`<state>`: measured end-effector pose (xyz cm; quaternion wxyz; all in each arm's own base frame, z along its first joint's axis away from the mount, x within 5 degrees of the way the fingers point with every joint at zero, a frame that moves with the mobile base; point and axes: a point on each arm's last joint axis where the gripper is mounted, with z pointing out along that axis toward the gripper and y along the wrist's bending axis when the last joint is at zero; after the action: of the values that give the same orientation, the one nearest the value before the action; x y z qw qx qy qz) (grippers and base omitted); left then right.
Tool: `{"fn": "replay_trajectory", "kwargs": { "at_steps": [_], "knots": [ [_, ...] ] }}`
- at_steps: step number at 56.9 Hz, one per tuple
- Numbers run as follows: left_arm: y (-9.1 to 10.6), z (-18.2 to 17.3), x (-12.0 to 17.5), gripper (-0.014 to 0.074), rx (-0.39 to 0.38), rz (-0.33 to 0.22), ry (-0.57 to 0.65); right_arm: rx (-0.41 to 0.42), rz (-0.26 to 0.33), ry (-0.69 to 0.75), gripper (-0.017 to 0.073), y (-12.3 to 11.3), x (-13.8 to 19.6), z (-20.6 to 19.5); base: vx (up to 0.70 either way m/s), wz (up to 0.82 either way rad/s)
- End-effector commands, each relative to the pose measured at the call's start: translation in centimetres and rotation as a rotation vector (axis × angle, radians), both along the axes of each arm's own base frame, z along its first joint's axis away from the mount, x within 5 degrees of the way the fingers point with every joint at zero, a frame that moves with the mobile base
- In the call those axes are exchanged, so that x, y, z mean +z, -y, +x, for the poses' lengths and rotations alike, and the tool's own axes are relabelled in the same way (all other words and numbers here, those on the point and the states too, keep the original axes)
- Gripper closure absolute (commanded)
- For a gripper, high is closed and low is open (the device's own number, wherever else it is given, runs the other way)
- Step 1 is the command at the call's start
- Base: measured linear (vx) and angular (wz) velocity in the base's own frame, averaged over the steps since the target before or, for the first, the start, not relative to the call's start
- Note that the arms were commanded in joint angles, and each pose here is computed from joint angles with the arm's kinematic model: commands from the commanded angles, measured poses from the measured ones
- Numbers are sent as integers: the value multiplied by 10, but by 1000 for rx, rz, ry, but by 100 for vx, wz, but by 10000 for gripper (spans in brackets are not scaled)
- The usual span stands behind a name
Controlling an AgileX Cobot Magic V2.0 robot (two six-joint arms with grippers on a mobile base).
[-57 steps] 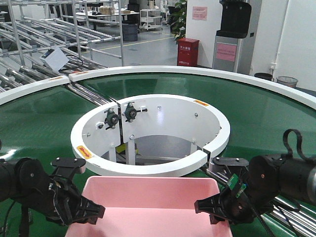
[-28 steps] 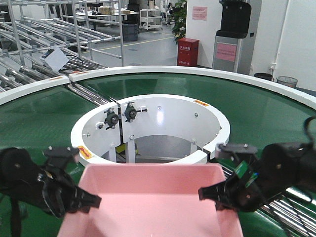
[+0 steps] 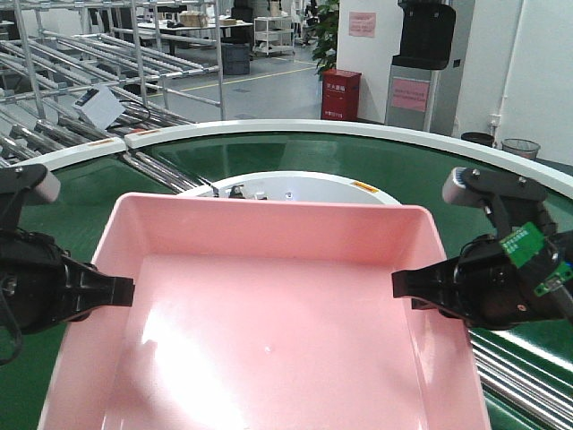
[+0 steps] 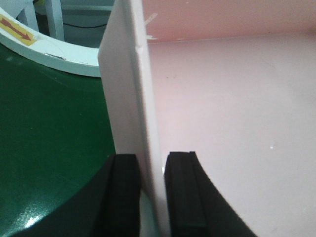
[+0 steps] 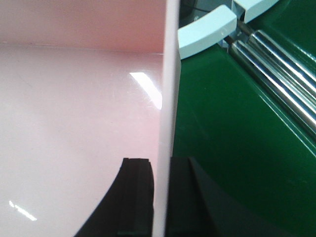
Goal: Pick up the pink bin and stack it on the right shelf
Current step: 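Close both grippers on the bin walls and lift the bin, then hold the pink bin with both grippers while the base turns away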
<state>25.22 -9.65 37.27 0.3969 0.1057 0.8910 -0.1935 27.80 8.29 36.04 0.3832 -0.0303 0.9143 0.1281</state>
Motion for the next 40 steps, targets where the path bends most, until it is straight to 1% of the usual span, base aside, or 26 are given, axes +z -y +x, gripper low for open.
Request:
{"fn": "replay_trajectory", "kwargs": {
  "at_steps": [1, 15, 40],
  "knots": [
    [-3, -7, 23, 598, 6, -26, 107, -5, -8, 171, 568, 7, 31, -6, 0, 0],
    [-2, -11, 18, 598, -17, -8, 47, -3, -9, 173, 568, 8, 33, -9, 0, 0],
    [-2, -11, 18, 598, -17, -7, 46, -3, -10, 171, 568, 8, 32, -9, 0, 0]
  ]
}}
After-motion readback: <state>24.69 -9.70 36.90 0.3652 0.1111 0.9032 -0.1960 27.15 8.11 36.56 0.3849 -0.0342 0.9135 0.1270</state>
